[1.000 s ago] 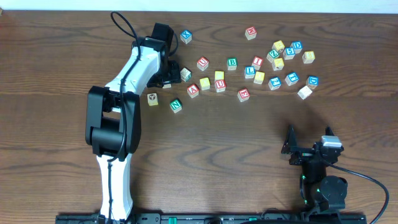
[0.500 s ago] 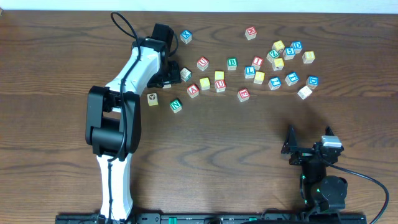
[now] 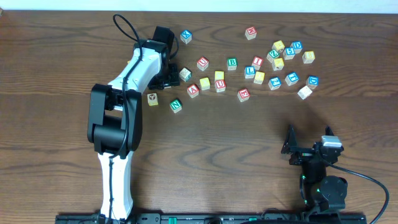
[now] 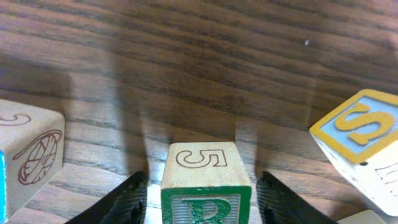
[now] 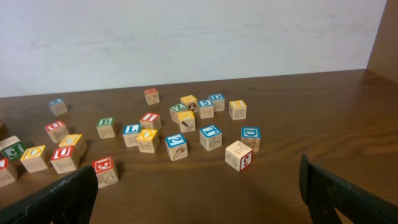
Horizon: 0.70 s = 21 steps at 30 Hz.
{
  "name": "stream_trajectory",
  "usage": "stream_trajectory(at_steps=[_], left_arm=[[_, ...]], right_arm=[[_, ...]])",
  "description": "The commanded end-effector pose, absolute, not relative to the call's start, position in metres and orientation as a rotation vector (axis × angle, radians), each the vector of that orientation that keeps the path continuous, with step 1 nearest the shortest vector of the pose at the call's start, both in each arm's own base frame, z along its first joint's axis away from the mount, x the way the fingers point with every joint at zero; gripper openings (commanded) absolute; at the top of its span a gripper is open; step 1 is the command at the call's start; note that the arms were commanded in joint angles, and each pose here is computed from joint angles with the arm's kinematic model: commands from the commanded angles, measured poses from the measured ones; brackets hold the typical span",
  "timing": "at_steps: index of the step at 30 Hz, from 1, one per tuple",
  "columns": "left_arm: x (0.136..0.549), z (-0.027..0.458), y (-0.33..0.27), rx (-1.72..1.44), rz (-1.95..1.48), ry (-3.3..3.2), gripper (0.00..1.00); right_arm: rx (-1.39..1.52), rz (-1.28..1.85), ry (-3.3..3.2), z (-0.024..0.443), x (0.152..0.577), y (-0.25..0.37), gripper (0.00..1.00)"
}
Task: Spell out ROBOT
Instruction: 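Lower the left gripper onto the green R block and close, then lift the R block and carry it toward the open table front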
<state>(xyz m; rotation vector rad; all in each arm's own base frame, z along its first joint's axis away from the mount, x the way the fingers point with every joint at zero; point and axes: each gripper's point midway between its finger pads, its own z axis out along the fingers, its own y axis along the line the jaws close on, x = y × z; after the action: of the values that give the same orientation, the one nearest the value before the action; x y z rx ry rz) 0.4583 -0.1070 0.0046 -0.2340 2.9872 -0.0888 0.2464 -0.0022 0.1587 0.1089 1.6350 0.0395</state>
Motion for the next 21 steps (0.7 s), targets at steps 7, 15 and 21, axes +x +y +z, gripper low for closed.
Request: stream_trajectory(at_steps=[7, 15, 21], left_arm=[[0.4578, -0.0037, -0.1042, -0.235, -0.072, 2.992, 0.44], [0.4580, -0.0036, -0.1042, -0.234, -0.072, 2.992, 0.27], [0.4582, -0.0034, -0.1041, -0.235, -0.072, 2.991, 0.25]], right_arm=[[0.123, 0.044, 1.634, 0.1584, 0.2461, -0.0038, 0.99], [0.124, 0.045, 1.634, 0.1584, 0.2461, -0.0038, 0.99], [0.123, 0.044, 1.634, 0.1584, 0.2461, -0.0038, 0.99]])
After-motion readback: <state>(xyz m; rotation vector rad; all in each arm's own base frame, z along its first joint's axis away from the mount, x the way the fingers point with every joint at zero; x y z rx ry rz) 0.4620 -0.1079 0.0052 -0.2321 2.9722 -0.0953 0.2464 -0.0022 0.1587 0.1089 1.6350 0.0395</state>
